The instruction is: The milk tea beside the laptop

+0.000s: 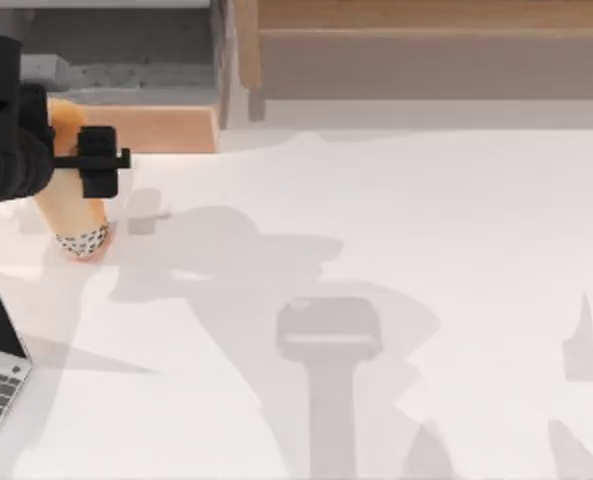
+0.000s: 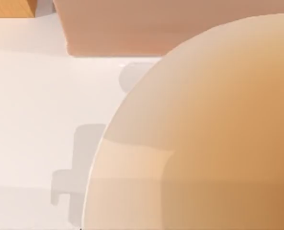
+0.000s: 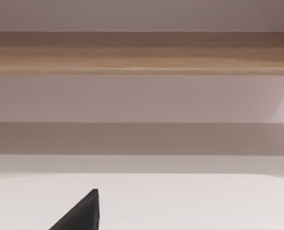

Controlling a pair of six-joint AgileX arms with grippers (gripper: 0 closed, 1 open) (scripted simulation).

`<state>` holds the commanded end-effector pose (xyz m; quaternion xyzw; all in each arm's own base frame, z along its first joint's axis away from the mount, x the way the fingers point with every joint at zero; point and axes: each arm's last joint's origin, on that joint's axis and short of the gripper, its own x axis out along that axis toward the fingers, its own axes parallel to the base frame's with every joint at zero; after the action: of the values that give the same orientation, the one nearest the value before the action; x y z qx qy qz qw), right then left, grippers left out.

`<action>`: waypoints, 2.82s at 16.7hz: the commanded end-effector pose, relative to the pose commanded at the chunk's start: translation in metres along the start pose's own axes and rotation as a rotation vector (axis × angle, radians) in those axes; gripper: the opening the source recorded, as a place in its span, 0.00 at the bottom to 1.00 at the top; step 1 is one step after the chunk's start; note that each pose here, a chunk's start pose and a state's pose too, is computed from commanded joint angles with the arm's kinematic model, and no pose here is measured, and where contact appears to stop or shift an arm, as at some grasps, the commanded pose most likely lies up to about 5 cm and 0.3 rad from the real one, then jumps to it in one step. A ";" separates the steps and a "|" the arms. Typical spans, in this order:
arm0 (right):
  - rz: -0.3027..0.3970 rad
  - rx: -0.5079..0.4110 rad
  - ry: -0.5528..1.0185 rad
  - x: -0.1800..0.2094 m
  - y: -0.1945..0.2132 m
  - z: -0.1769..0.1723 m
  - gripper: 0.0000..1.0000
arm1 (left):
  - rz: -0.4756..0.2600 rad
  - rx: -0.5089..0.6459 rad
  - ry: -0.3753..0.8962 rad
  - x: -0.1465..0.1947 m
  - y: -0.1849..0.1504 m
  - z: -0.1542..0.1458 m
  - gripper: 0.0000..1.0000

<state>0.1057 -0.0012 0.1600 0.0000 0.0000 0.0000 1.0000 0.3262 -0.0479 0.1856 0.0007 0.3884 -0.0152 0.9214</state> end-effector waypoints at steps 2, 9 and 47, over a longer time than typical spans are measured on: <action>0.000 0.000 0.000 0.000 0.000 0.000 1.00 | 0.000 0.000 0.000 0.000 0.000 0.000 0.00; 0.000 0.000 0.000 0.000 0.000 0.000 1.00 | -0.013 -0.008 -0.109 -0.032 -0.012 0.017 0.00; 0.000 0.000 0.000 0.000 0.000 0.000 1.00 | -0.024 -0.011 -0.065 -0.166 -0.038 -0.119 0.00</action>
<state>0.1057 -0.0012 0.1600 0.0000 0.0000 0.0000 1.0000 0.1239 -0.0802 0.2214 -0.0093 0.3582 -0.0241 0.9333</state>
